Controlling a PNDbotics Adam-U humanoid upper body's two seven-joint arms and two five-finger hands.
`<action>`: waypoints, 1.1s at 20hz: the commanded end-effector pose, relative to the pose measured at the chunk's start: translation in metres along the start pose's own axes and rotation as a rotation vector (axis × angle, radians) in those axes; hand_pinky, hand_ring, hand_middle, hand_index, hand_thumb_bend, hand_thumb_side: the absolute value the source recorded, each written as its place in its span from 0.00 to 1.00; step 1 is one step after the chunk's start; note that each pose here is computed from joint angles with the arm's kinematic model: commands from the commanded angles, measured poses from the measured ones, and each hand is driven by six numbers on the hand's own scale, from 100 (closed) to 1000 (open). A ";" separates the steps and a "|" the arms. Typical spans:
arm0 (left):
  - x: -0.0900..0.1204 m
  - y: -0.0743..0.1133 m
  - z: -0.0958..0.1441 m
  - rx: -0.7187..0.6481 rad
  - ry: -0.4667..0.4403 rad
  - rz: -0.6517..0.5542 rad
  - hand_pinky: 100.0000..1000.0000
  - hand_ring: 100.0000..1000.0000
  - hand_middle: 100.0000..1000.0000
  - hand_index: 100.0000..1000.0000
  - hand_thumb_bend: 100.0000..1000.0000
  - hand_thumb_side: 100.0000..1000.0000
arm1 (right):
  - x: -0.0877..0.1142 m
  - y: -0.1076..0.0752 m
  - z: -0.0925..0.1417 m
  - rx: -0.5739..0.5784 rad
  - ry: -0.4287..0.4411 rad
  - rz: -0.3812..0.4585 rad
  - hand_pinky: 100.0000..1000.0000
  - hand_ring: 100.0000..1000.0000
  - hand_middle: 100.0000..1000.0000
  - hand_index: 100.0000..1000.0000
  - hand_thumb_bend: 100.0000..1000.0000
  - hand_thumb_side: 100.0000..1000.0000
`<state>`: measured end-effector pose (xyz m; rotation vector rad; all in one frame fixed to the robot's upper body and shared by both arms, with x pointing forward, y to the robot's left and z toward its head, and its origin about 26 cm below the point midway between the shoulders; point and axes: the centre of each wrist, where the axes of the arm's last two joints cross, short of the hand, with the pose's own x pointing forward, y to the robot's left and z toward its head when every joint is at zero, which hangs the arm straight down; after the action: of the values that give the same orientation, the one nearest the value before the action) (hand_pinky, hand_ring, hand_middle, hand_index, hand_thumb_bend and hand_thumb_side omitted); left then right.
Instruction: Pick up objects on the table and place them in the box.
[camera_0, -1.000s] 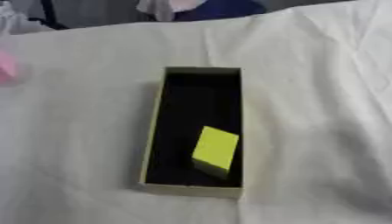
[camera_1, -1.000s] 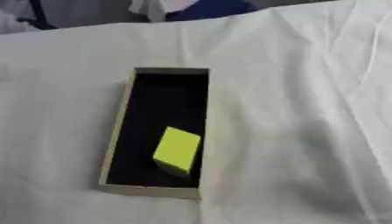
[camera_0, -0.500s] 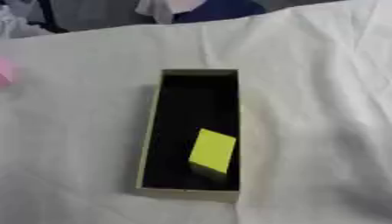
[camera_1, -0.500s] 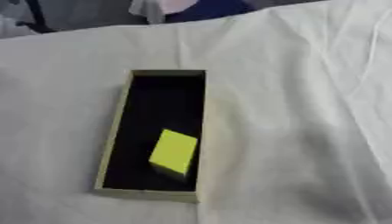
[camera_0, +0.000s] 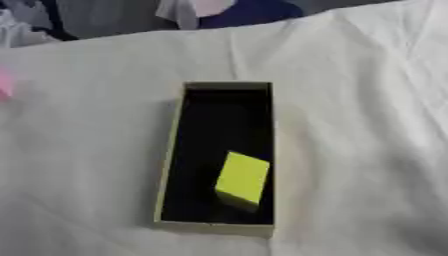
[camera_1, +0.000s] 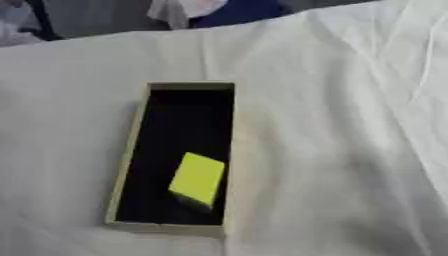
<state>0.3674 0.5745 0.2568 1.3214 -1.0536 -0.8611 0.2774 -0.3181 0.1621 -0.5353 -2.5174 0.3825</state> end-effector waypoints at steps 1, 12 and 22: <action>-0.021 0.026 0.010 0.073 0.062 -0.003 0.90 0.97 0.89 0.94 0.53 0.00 | 0.004 -0.003 -0.006 0.018 -0.030 0.019 0.80 0.78 0.51 0.80 0.00 0.82; -0.025 0.020 0.011 0.138 0.061 0.038 0.88 0.96 0.90 0.92 0.42 0.00 | 0.005 -0.002 -0.007 0.023 -0.040 0.020 0.80 0.78 0.51 0.80 0.00 0.83; -0.026 0.022 0.011 0.183 0.043 0.057 0.87 0.97 0.90 0.92 0.44 0.00 | 0.005 -0.001 -0.009 0.026 -0.045 0.021 0.80 0.78 0.51 0.80 0.00 0.83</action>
<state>0.3622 0.5824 0.2473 1.3728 -1.1453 -0.7427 0.2794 -0.3155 0.1648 -0.5384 -2.5274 0.4096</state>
